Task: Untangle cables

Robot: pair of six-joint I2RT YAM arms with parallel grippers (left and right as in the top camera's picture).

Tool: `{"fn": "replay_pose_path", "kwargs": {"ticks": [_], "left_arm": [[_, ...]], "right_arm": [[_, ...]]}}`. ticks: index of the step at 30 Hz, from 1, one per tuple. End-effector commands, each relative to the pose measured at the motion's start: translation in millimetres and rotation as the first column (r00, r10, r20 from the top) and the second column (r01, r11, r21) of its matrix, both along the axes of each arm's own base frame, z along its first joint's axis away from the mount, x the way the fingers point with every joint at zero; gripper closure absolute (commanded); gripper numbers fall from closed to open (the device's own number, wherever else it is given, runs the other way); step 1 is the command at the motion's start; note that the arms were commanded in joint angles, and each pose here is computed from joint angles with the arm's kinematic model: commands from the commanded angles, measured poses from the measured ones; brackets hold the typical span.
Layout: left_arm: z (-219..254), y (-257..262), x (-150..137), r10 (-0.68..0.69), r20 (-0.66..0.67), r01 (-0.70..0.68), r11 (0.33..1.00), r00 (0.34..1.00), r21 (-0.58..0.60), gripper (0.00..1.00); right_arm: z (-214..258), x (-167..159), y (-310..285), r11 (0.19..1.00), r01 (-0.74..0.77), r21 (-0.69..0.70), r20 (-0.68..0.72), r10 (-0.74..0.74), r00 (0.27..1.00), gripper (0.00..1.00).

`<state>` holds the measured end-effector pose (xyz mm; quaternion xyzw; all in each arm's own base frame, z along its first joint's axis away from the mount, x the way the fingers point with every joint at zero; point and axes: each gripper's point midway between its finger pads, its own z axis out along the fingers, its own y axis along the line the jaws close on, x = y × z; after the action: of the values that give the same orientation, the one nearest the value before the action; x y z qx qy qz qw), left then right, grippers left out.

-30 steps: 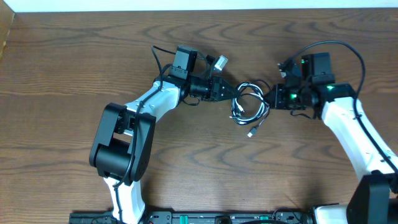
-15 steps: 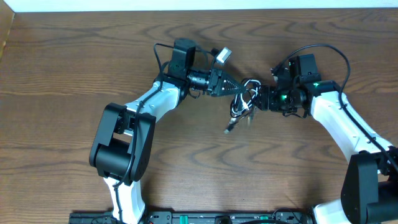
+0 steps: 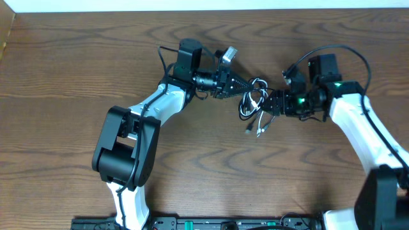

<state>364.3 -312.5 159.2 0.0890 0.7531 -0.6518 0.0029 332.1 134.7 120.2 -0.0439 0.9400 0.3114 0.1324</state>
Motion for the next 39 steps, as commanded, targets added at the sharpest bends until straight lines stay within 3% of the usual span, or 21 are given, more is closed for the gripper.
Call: {"fn": "replay_pose_path", "kwargs": {"ticks": [1,8,25,32,36,39], "left_arm": [[-11,4,22,0.154,0.008,-0.154,0.982,0.988,0.109,0.93],[-18,5,15,0.146,-0.068,-0.136,0.982,0.987,0.134,0.92],[-7,3,-2,0.054,-0.124,-0.045,0.996,0.991,0.074,0.92],[-7,3,-2,0.055,-0.124,-0.046,0.996,0.991,0.074,0.92],[-7,3,-2,0.055,-0.123,-0.046,0.996,0.991,0.074,0.92],[-7,3,-2,0.055,-0.122,-0.046,0.996,0.991,0.074,0.92]], "right_arm": [[45,-2,16,0.988,-0.134,0.082,0.163,0.120,0.979,0.31],[44,0,28,0.977,-0.203,0.063,0.220,0.185,0.958,0.46],[5,16,61,0.964,-0.255,0.078,0.192,0.237,0.952,0.59],[7,15,77,0.957,-0.277,0.083,0.208,0.255,0.944,0.80],[-3,16,73,0.973,-0.228,0.023,0.170,0.221,0.960,0.97],[-7,20,66,0.984,-0.180,-0.007,0.150,0.178,0.972,0.99]]}}
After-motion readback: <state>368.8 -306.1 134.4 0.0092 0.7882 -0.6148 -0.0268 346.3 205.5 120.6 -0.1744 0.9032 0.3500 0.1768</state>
